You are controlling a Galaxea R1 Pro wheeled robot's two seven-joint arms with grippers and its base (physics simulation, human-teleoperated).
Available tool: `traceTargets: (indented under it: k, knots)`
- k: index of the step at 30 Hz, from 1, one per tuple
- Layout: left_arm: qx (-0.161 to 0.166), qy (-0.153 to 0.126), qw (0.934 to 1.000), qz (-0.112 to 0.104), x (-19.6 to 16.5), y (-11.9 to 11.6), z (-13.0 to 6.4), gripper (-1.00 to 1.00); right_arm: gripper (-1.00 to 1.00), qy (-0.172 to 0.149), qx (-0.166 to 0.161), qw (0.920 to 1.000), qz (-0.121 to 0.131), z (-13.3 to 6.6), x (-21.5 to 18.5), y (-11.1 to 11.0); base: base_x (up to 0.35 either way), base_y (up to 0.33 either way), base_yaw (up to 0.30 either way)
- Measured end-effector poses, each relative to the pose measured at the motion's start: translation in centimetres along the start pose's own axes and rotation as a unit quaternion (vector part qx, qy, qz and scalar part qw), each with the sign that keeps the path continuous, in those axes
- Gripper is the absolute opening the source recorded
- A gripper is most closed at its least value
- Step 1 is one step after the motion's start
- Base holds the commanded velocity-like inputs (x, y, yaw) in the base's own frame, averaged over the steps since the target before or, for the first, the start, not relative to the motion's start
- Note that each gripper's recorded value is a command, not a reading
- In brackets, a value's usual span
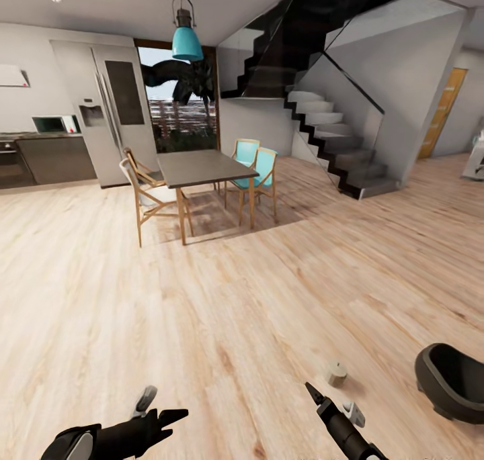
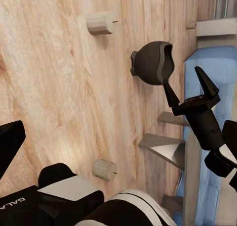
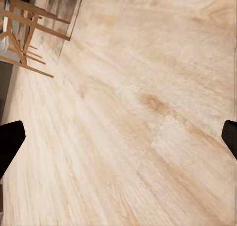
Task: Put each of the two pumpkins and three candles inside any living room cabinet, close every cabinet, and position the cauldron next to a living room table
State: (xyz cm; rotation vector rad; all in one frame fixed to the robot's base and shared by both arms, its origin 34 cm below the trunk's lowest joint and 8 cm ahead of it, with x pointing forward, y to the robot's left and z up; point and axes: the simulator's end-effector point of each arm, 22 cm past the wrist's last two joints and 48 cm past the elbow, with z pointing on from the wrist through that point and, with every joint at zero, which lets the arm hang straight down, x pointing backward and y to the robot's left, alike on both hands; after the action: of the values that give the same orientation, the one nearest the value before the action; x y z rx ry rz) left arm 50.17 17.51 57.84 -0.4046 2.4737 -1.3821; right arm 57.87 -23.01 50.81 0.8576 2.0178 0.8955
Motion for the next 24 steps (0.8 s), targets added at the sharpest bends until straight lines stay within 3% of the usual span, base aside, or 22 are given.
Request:
traceTargets:
  k: [24]
  knots:
    - [0.003,-0.004,1.0,0.008,-0.32,-0.66,-0.19,1.0,1.0,-0.005,-0.008,0.9999,-0.003,-0.04,-0.53,0.86,0.0,0.0,-0.269]
